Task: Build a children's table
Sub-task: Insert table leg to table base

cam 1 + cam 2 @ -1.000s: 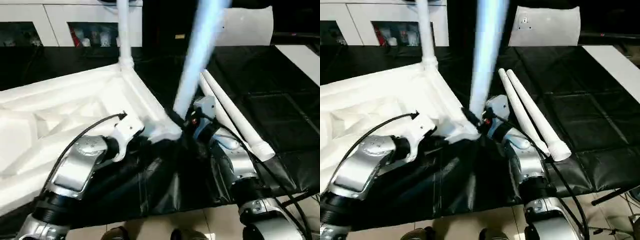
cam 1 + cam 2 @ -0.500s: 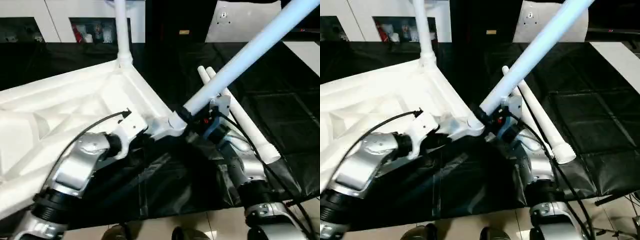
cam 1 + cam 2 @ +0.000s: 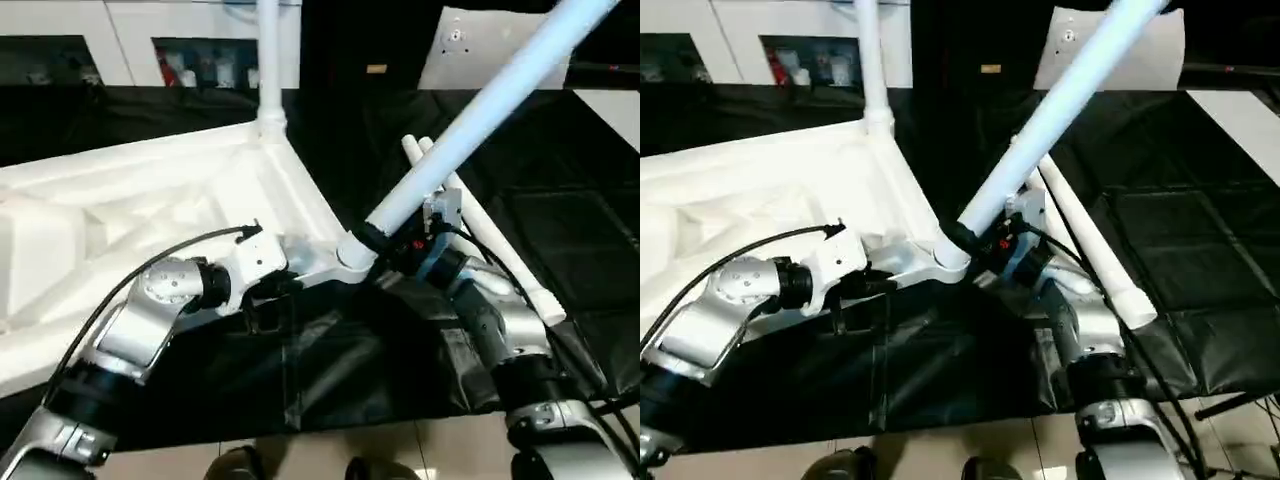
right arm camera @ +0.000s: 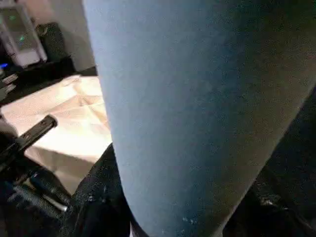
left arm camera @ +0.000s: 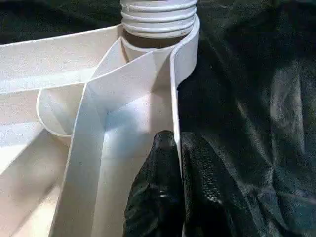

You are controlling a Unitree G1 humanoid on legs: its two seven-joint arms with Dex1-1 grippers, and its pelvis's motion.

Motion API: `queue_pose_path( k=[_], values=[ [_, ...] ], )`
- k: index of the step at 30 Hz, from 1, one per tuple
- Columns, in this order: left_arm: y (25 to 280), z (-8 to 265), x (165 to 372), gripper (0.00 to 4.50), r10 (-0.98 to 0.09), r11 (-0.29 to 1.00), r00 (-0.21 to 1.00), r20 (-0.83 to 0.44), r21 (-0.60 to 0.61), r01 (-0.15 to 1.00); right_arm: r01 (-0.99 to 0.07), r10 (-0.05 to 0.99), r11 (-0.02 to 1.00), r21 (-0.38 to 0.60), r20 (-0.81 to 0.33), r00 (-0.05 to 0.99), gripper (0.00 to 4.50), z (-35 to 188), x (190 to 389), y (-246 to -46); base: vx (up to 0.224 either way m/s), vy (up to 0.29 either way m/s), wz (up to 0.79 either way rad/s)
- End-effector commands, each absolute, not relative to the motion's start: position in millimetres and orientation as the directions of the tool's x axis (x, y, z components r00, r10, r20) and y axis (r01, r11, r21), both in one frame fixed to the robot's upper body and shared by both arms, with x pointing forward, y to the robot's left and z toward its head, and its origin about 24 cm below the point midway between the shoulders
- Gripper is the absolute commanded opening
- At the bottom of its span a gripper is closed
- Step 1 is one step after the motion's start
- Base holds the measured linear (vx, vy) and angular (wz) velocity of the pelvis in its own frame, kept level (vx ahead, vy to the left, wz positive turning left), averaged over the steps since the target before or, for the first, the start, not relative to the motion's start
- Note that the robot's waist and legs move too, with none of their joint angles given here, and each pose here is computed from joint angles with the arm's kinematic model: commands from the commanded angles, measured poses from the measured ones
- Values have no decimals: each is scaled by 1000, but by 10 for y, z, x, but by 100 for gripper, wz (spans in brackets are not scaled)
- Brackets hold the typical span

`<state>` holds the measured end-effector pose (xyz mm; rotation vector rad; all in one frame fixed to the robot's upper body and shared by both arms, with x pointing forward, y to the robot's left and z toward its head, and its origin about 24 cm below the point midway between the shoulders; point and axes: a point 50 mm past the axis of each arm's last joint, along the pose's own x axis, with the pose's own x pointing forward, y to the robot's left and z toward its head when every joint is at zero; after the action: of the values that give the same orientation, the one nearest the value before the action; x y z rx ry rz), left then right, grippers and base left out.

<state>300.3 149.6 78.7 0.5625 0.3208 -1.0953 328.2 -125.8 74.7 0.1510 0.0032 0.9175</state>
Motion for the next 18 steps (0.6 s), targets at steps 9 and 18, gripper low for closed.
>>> queue_pose_path(
  k=[9,18],
  values=[
    [1601,831,3055,0,-794,161,287,-535,270,949,-925,906,376,64,-235,352,191,403,3042,-1261,0,0,0],
    [1663,822,3146,0,-775,40,194,-602,260,965,-977,931,193,90,-331,154,191,273,2922,-1222,0,0,0]
  ],
)
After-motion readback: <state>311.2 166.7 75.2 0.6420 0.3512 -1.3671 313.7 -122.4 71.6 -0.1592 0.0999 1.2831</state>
